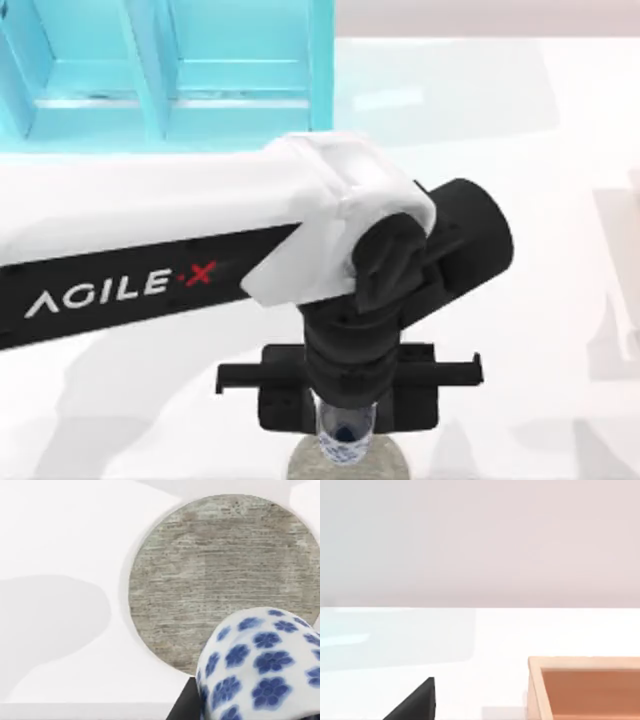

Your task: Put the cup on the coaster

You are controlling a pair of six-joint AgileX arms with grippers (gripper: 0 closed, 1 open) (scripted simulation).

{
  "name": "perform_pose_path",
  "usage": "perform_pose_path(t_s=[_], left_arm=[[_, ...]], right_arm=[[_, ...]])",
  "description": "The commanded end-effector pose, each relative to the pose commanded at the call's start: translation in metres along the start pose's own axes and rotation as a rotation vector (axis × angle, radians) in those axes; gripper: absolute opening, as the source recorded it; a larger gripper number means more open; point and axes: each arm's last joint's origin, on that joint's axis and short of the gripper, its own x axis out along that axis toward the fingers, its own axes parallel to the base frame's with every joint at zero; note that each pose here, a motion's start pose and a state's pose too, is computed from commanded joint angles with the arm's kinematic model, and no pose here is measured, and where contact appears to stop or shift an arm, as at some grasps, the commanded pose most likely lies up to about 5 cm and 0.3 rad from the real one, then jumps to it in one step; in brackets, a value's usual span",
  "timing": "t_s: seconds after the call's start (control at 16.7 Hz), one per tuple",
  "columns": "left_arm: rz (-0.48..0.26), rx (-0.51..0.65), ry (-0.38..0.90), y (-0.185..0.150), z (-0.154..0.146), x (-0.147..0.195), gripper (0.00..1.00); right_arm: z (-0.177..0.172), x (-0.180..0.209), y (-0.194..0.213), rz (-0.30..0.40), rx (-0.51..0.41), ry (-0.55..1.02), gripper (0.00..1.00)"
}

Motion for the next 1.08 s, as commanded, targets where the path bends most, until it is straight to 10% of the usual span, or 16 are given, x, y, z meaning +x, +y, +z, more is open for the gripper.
perform_pose_path(t_s=[0.96, 1.08], left_arm=[[0.0, 0.0, 0.0, 0.0, 0.0, 0.065, 0.0], [0.0, 0.0, 0.0, 0.0, 0.0, 0.065, 0.15]], right_arm=[[0.0, 0.0, 0.0, 0.0, 0.0, 0.0, 1.0], [0.0, 0.0, 0.0, 0.0, 0.0, 0.0, 1.0]])
